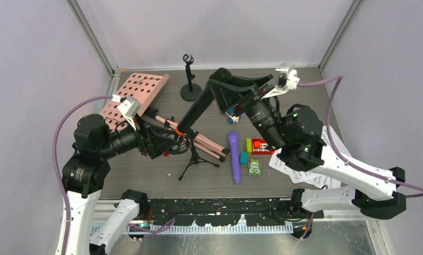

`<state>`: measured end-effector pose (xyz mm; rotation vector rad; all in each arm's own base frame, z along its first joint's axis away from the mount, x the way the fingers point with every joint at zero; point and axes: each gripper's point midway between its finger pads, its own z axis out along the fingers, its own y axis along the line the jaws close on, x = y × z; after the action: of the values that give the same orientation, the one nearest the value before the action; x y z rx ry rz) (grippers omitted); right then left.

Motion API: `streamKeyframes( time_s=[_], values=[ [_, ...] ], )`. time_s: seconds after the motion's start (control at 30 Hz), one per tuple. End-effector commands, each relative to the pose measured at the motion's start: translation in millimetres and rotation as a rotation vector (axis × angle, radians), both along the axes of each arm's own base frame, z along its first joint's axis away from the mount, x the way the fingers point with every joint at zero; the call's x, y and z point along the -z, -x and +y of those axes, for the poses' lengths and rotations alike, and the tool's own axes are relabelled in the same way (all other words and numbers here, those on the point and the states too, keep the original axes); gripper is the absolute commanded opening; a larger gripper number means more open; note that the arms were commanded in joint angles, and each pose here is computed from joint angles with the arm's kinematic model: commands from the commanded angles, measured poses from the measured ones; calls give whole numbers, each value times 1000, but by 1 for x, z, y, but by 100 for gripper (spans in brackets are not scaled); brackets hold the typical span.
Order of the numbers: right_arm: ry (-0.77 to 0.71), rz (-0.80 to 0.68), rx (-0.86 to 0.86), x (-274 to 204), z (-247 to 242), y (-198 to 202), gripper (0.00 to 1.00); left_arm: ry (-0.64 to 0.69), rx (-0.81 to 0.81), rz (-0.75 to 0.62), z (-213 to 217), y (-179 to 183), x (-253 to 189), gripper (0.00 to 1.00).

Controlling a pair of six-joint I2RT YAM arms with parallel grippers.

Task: Pack up the instrument practice props

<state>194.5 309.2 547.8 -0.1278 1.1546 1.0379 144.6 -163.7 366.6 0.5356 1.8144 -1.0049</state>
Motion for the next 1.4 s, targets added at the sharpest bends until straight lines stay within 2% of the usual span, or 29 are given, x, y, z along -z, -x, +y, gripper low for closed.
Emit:
streamKeyframes(
  time_s=[0.0, 0.23, 0.4, 0.63, 0.7, 0.83, 1.03, 1.2, 1.37],
  values=[
    [-16, -53, 177, -23, -58, -8, 1, -43, 23, 44, 0, 1, 17, 20],
    [28, -13, 257, -2, -96, -6, 1, -45, 14, 48, 1, 0, 18, 20],
    [208, 117, 301, 64, -107, -11, 1, -57, -22, 45, 5, -4, 19, 20],
    [485, 376, 346, 154, -127, -7, 1, -62, -64, 73, 8, -12, 22, 18],
    [584, 451, 360, 187, -127, -6, 1, -57, -63, 78, 7, -13, 22, 18],
    [689, 585, 369, 244, -124, -10, 1, -55, -79, 70, 8, -15, 20, 23],
    [759, 745, 372, 305, -127, -33, 1, -57, -129, 38, 14, -19, 13, 28],
    [803, 862, 320, 352, -122, -53, 1, -49, -150, 20, 16, -21, 6, 37],
    [824, 925, 269, 379, -107, -66, 1, -47, -156, 21, 16, -22, 6, 41]
  ],
)
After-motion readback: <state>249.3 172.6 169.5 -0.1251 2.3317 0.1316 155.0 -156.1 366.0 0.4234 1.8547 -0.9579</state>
